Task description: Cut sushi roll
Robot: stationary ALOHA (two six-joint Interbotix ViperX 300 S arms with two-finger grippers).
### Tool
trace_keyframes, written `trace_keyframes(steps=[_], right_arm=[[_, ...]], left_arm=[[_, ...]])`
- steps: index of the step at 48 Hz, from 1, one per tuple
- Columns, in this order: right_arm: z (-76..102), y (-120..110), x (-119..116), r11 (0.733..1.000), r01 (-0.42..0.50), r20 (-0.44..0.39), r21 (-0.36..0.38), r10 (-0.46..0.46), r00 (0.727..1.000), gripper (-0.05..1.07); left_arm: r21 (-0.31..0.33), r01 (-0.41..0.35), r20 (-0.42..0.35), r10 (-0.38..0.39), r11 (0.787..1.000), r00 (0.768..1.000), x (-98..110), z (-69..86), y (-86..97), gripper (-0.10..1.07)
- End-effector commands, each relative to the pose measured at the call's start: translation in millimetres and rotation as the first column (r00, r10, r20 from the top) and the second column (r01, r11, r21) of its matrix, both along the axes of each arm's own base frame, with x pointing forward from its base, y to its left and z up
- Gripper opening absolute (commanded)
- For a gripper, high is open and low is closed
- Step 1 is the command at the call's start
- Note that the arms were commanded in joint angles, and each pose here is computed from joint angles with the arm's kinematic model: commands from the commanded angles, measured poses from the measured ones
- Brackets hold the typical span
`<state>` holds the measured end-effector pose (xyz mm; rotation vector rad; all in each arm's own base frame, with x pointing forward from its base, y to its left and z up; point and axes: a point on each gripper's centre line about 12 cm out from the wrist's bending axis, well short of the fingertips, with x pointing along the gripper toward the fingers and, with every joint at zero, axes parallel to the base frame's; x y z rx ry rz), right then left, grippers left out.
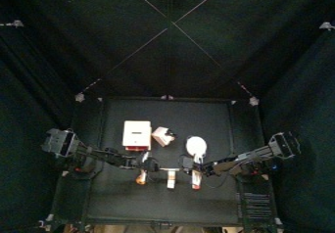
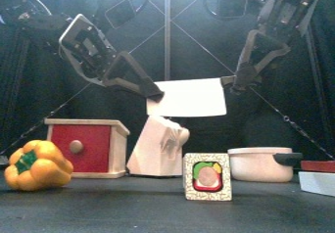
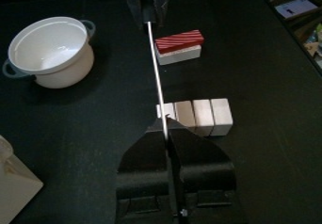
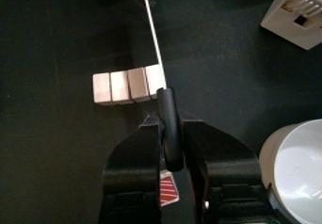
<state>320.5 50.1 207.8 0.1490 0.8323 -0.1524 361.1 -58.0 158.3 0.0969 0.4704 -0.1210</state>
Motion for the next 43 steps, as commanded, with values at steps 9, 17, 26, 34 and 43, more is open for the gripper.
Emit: trace_keyframes(steps=[9,17,26,34,43], right_arm=[[-4.7,3.6,2.1,1.000,-0.004,-0.010,0.006,0.005,1.000,0.35],[-19.3,6.7,3.0,1.000,-0.001,-0.052,0.016,0.002,0.999,0.35],[-28.9,10.4,3.6,0.999,0.008,-0.084,0.034,-0.005,0.996,0.35],[-32.4,11.9,4.9,0.999,0.002,-0.087,0.036,0.001,0.996,0.35],[-38.9,11.8,6.4,0.999,0.002,-0.099,0.037,0.001,0.995,0.35]], left_arm=[[0.005,0.039,-0.016,-0.039,0.999,0.999,0.5,-5.9,-14.0,0.18],[-0.002,0.043,-0.041,-0.043,0.999,0.998,0.2,-14.6,-19.6,0.18],[-0.010,0.049,-0.061,-0.050,0.999,0.997,2.0,-22.3,-27.0,0.18],[-0.008,0.055,-0.072,-0.055,0.998,0.996,3.8,-27.3,-29.8,0.18],[-0.006,0.056,-0.086,-0.056,0.998,0.995,5.0,-32.9,-30.7,0.18]])
